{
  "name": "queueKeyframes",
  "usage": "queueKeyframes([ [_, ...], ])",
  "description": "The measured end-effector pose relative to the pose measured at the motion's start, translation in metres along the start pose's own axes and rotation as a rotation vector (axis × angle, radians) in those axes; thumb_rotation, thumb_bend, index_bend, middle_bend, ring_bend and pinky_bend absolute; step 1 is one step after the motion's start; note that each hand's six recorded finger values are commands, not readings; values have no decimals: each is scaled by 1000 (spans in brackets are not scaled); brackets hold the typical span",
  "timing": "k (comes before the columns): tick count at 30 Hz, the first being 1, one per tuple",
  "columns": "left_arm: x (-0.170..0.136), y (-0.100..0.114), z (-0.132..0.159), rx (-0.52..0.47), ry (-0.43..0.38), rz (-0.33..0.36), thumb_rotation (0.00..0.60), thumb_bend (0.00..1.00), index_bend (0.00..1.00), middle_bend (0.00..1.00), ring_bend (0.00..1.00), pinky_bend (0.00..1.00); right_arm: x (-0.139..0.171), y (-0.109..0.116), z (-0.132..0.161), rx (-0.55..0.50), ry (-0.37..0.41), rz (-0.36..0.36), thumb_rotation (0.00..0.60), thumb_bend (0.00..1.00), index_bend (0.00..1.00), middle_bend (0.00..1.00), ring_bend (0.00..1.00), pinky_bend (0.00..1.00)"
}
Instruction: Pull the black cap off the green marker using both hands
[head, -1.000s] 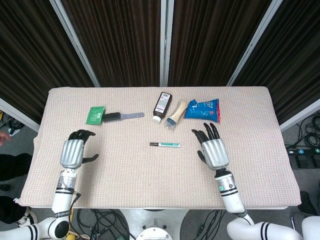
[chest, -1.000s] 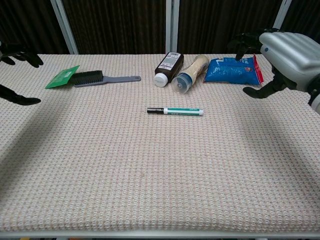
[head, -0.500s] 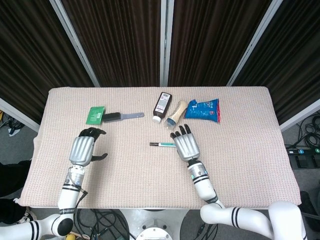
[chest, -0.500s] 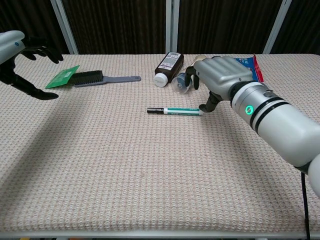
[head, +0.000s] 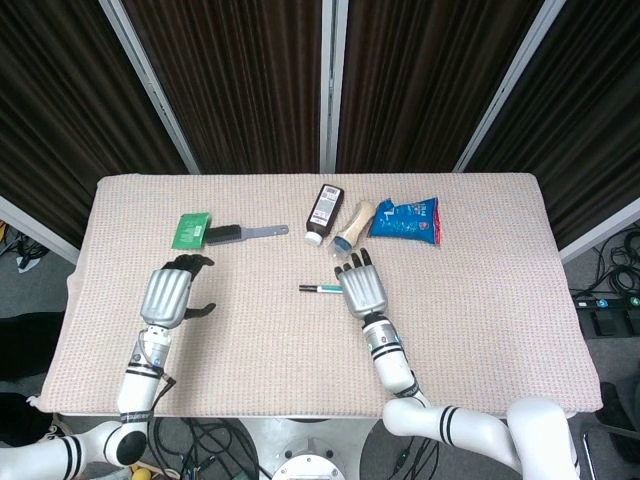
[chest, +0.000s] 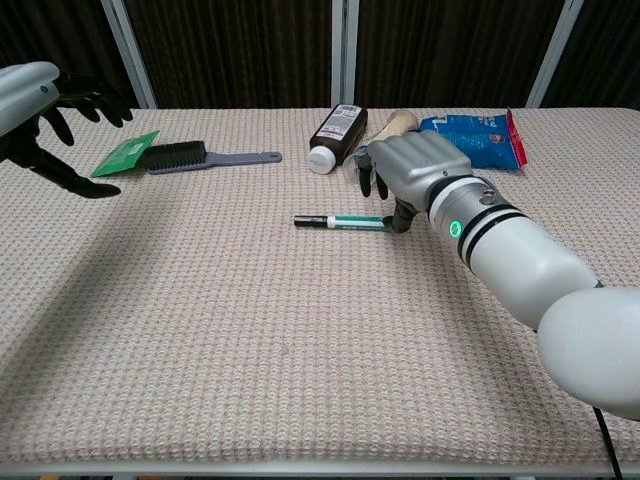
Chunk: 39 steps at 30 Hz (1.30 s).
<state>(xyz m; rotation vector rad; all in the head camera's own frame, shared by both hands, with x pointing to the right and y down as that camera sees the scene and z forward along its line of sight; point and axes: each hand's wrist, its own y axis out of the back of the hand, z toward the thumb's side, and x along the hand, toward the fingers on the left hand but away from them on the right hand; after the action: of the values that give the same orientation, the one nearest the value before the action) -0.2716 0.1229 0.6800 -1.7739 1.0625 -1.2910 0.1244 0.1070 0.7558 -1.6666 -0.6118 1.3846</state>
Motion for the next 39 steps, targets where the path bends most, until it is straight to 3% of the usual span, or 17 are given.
queueKeyframes([
  [16,3,1,2,69,-21,7,600,0,305,302,278,412,-12,-13,5,26,-7,28,600,226,458,455,188,146],
  [39,4,-6,-3,70,-5,-25,600,0,330,303,278,412,-19,-25,12,41,-16,46,600,256,538,519,232,173],
])
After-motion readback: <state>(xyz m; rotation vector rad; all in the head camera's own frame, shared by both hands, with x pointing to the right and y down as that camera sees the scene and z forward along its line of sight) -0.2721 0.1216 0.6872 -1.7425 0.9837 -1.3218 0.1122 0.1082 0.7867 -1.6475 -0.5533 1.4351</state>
